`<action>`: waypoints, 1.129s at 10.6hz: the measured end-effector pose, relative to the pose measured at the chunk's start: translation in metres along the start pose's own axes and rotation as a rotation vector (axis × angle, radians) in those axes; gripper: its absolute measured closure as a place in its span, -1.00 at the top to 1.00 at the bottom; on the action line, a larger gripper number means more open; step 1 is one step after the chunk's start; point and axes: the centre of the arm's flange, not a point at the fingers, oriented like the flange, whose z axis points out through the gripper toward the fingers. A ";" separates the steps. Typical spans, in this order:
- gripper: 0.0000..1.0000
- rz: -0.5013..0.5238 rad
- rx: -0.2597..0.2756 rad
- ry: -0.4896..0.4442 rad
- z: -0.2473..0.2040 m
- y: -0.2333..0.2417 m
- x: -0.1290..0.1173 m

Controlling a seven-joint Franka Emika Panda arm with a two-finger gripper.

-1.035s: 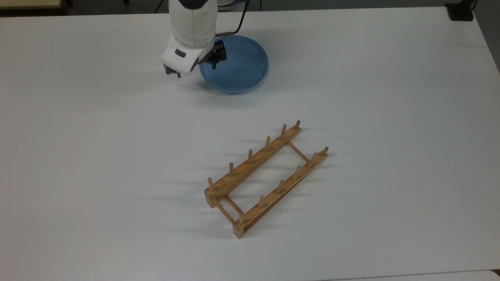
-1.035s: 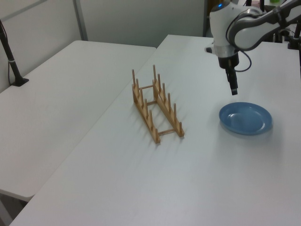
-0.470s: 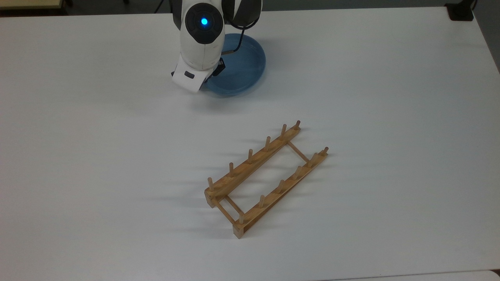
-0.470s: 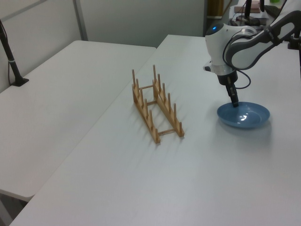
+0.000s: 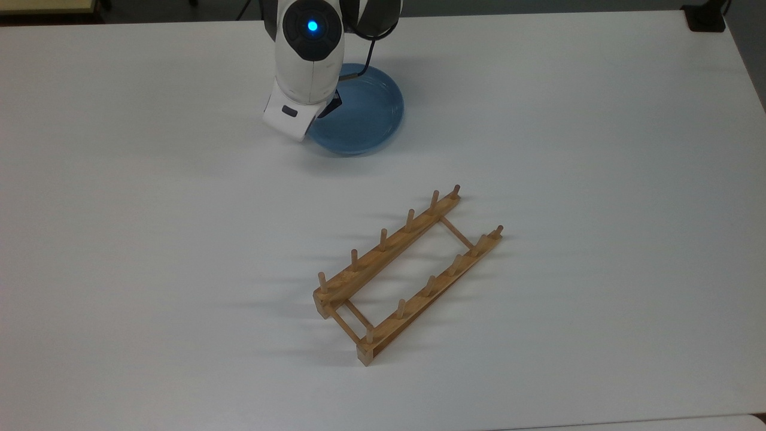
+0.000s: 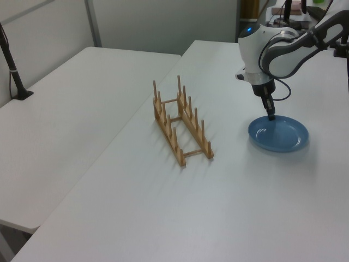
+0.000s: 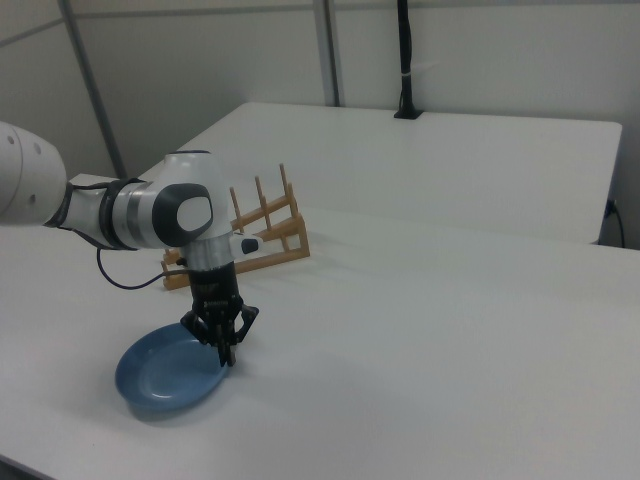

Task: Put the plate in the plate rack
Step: 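Lift the plate by its rim and tilt it upright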

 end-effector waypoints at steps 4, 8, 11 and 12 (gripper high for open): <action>-0.87 0.021 -0.023 0.053 -0.042 0.014 0.008; -0.89 0.045 -0.065 0.128 -0.151 0.025 0.012; -0.90 0.044 -0.067 0.162 -0.231 0.012 -0.001; -0.90 0.046 -0.069 0.173 -0.255 0.009 -0.009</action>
